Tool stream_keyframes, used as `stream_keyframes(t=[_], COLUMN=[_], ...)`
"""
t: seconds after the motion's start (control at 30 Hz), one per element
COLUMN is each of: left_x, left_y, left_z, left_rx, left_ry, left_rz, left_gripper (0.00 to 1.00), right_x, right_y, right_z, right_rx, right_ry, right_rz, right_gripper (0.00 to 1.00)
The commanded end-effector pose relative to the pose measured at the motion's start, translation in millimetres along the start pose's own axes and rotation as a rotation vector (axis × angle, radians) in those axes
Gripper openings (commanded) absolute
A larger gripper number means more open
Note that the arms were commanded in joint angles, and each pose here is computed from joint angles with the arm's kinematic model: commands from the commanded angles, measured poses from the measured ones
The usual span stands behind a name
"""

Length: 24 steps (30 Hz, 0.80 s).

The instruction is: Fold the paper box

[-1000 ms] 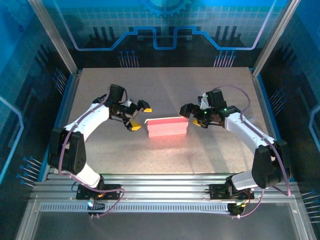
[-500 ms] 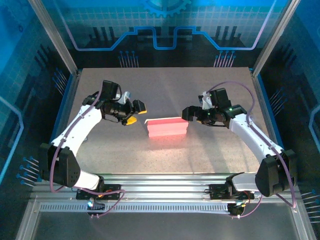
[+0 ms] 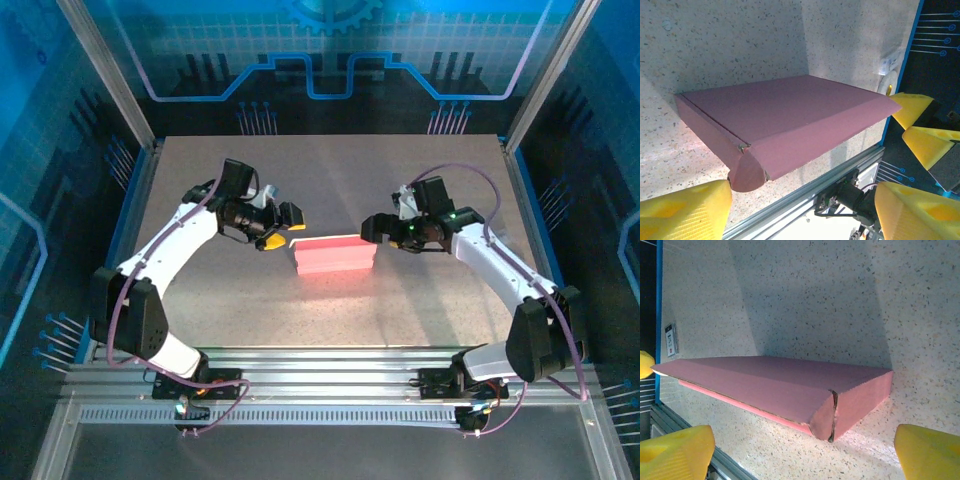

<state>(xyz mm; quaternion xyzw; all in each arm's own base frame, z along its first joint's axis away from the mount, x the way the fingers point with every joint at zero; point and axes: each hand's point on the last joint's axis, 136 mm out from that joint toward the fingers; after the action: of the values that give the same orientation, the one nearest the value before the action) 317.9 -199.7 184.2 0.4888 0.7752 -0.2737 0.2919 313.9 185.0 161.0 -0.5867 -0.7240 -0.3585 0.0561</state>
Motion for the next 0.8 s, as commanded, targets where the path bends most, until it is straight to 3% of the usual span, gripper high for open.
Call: stream_keyframes(t=[0.0,0.77], left_x=[-11.7,-21.4], left_y=[-2.8,-8.6], left_z=[0.7,14.2], left_rx=[0.021,0.064], left_ry=[-0.023,-0.044], left_rz=[0.045,0.033], left_gripper=[0.76,0.75], right_x=[6.1,8.9], right_y=[12.0,5.0], right_z=[3.3,26.4], right_rx=[-0.017,0.029], right_ry=[-0.005,-0.033], right_rz=[-0.013,-0.034], right_gripper=[0.93,0.9])
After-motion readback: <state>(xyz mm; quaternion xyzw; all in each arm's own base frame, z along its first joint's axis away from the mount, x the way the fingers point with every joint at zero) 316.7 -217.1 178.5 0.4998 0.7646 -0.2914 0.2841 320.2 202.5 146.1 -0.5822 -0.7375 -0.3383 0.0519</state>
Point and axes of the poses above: each hand's point on the last joint's axis, 136 mm out from that joint toward the fingers, its own z axis out along the fingers, its own x axis along the line the jaws close on, y = z × x, and after that the axes turned 12 degrees about -z, right-handed
